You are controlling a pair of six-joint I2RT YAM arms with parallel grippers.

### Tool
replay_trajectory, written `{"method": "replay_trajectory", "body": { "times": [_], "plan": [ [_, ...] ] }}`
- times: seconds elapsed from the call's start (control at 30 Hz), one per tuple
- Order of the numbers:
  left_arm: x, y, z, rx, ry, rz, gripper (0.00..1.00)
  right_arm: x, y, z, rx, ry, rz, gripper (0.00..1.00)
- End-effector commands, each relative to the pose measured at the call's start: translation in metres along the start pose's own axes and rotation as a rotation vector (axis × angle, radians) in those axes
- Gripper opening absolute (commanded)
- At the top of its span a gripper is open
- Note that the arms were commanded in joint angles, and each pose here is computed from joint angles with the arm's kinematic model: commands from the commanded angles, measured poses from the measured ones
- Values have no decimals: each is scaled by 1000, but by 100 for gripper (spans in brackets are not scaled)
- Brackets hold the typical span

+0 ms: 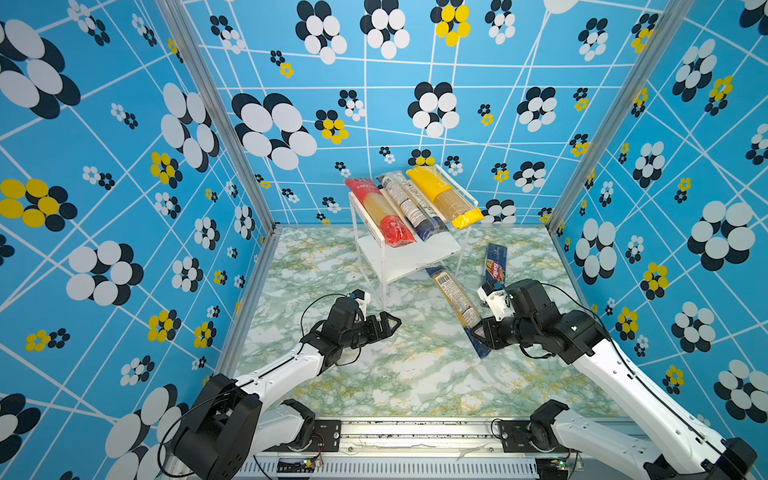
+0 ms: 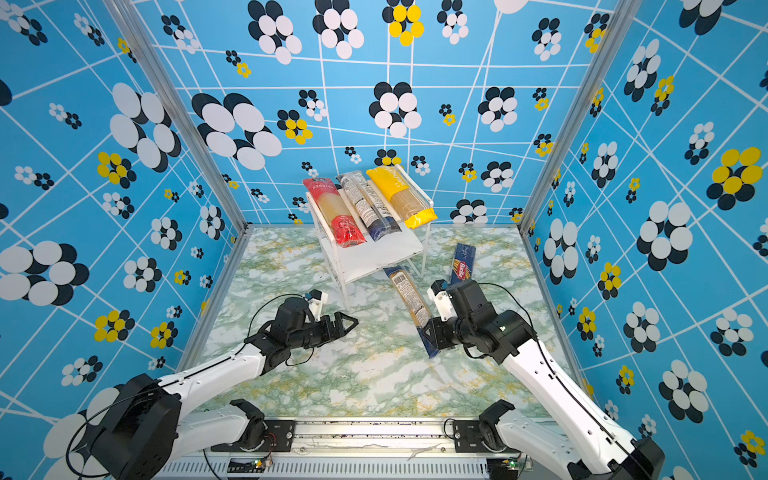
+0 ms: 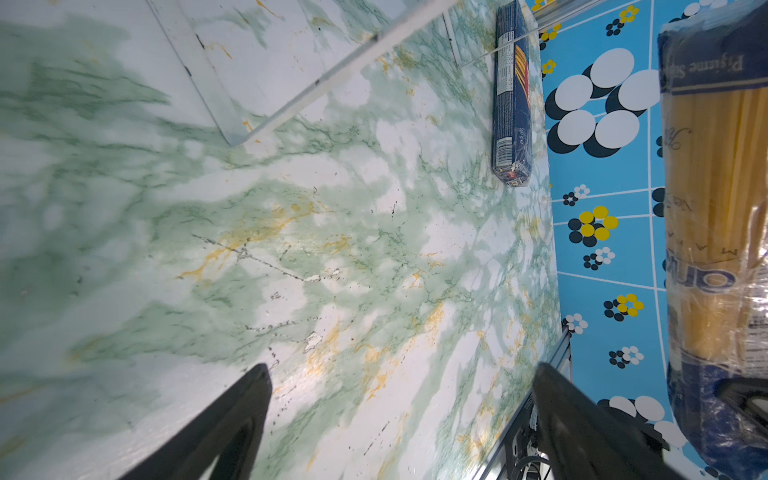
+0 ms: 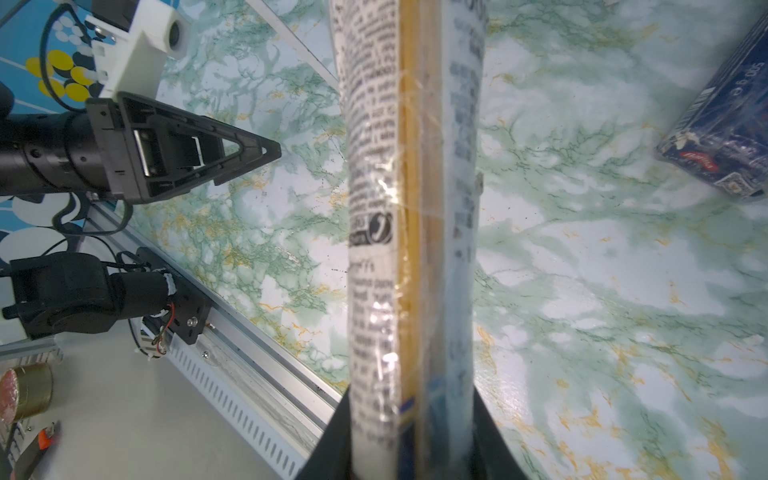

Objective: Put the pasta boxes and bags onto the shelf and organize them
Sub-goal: 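Carry the upright spaghetti bag with the right gripper toward the shelf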

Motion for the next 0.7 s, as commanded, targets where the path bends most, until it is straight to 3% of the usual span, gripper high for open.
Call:
{"method": "replay_trajectory", "body": {
  "times": [0.0,0.67],
  "plan": [
    [-5,-3,-4,6,-18,17,99,-46,20,-22,-84,-183,-41,0],
    [-5,-3,-9,9,-26,24,99,-81,39,-13,-297,-267,87,0]
  ]
}}
Point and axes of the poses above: each gripper's point midway between its finger pads, its own z axis out along the fingers, its own y axis along the line the jaws close on, x = y × z, the point moved 2 cm from there along -z, back along the fingers, and after that the axes turned 12 degrees about -z, right-handed, at the moved point
